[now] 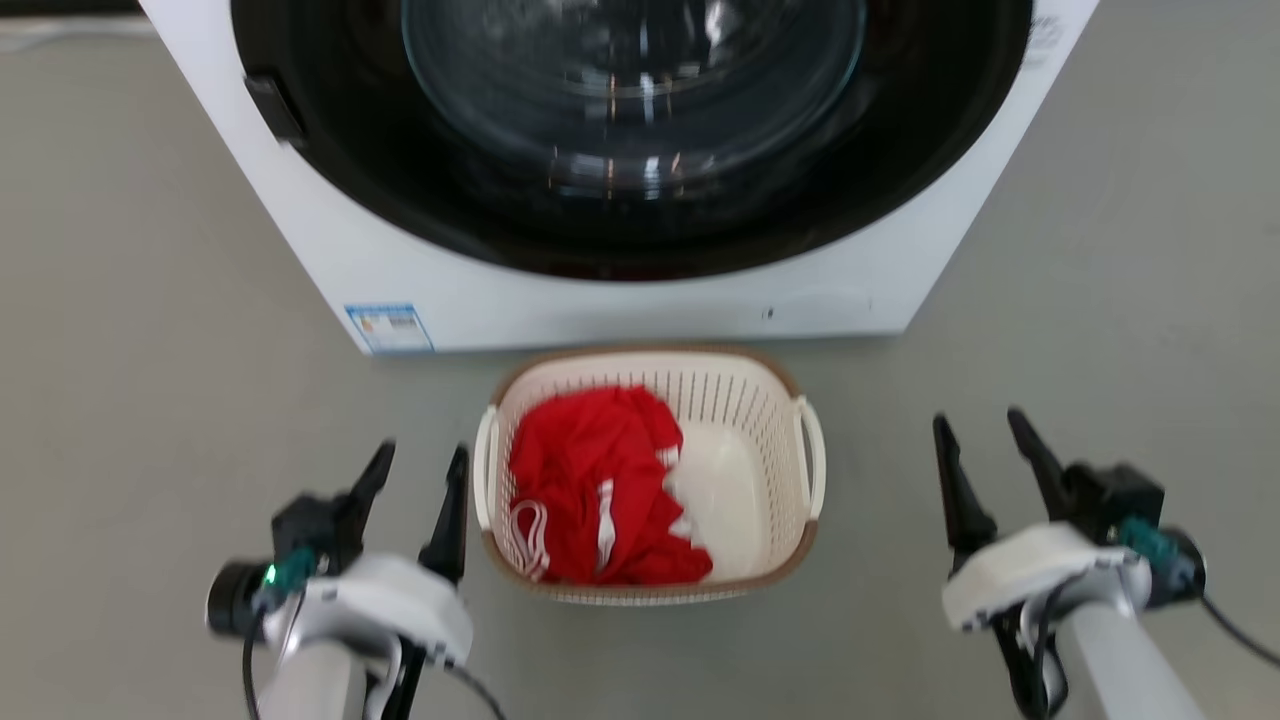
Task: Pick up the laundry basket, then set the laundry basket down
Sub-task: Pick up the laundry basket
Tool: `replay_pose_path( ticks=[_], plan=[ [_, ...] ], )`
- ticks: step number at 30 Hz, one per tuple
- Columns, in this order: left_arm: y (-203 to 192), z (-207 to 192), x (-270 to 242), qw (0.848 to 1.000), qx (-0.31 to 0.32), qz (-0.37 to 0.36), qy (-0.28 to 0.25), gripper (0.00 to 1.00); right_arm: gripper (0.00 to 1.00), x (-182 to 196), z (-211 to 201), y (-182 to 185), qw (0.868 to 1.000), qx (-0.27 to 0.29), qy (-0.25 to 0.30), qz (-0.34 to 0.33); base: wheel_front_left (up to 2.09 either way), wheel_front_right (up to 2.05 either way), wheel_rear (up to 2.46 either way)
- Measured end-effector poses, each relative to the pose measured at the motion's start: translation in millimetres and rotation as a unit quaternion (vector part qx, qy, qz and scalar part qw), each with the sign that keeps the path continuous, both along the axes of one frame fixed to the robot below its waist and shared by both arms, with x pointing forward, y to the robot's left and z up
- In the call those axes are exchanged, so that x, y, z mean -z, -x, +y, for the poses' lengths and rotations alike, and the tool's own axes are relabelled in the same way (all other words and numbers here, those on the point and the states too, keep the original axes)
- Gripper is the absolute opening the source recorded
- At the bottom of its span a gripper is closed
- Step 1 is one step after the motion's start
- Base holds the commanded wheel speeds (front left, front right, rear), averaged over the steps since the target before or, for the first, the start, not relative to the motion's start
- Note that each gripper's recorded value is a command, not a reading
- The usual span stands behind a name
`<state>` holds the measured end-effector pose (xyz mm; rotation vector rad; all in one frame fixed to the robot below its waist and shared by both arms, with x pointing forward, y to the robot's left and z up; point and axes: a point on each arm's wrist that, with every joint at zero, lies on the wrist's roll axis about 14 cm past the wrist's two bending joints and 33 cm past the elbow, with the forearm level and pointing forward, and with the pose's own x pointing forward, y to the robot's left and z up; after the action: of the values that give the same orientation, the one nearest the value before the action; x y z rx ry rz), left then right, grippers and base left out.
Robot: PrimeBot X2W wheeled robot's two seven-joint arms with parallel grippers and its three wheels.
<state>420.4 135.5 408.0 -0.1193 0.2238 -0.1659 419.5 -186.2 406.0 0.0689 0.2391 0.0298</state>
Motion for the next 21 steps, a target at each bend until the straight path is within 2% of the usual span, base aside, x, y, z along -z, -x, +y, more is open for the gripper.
replay_pose_path(
  ticks=[5,14,21],
  plan=[
    [-28.0,-9.2,22.9,0.999,0.005,0.029,0.013,1.0,1.0,24.5,-2.1,-27.4,1.0,0.003,0.002,0.03,0.0,0.0,0.0],
    [-61.7,-16.4,81.0,0.995,0.009,0.096,0.004,1.0,1.0,78.6,-0.5,-67.8,0.996,0.005,-0.002,0.087,0.0,0.0,0.0],
    [-79.4,-18.5,120.1,0.991,0.012,0.133,-0.007,1.0,1.0,126.5,4.0,-79.4,0.991,0.003,-0.005,0.137,0.0,0.0,0.0]
  ],
)
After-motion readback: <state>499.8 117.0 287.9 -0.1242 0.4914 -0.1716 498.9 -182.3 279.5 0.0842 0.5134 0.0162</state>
